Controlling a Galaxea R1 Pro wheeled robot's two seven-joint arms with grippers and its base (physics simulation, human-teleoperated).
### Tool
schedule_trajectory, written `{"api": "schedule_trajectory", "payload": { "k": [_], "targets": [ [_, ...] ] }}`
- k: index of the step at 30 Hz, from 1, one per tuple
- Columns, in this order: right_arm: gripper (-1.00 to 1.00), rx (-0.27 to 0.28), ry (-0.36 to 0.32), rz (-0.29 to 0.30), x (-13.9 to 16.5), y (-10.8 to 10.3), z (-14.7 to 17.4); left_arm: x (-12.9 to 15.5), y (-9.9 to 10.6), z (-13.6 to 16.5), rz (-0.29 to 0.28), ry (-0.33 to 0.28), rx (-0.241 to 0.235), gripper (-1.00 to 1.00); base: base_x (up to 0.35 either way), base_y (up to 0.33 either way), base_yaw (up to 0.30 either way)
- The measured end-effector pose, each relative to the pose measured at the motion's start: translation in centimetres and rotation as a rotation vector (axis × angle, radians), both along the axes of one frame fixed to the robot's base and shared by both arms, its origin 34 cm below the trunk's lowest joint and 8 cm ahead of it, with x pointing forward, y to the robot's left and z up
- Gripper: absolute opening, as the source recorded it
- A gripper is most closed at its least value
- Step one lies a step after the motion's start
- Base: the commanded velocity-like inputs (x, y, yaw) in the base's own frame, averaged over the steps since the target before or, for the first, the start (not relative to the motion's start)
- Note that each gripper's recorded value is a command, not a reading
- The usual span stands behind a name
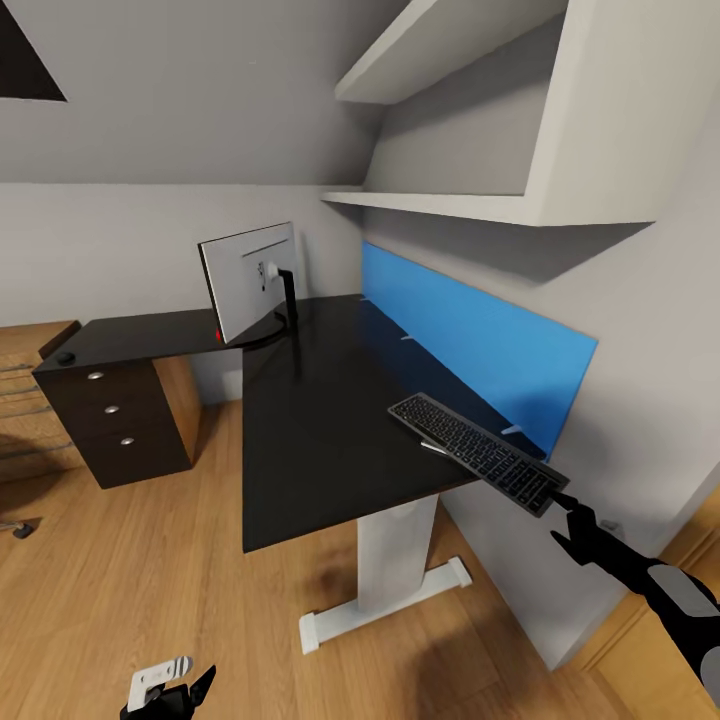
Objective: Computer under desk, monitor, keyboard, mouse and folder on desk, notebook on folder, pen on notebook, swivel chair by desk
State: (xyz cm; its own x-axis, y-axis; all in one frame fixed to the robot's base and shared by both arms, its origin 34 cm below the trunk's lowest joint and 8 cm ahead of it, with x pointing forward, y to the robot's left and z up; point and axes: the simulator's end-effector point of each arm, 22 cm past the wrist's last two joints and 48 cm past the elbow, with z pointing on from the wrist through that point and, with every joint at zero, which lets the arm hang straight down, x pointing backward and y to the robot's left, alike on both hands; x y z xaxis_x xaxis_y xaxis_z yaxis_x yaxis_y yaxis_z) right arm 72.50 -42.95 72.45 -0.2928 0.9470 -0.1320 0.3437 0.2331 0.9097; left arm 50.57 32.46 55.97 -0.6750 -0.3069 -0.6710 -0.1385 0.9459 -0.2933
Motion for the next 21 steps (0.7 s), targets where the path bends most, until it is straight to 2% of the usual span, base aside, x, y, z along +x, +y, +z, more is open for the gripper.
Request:
{"api": "schedule_trajectory", "payload": {
  "k": [11, 21],
  "targets": [
    [1.00, -0.007, 0.001, 0.020, 0.0, 0.6, -0.1, -0.8, 0.4, -0.8, 0.007, 0.023, 0.004, 1.00, 0.005, 0.001, 0.000],
    [1.00, -0.008, 0.001, 0.022, 0.0, 0.6, -0.2, -1.2, 0.6, -1.2, 0.011, 0.036, 0.007, 1.00, 0.132, 0.039, 0.000]
  ]
}}
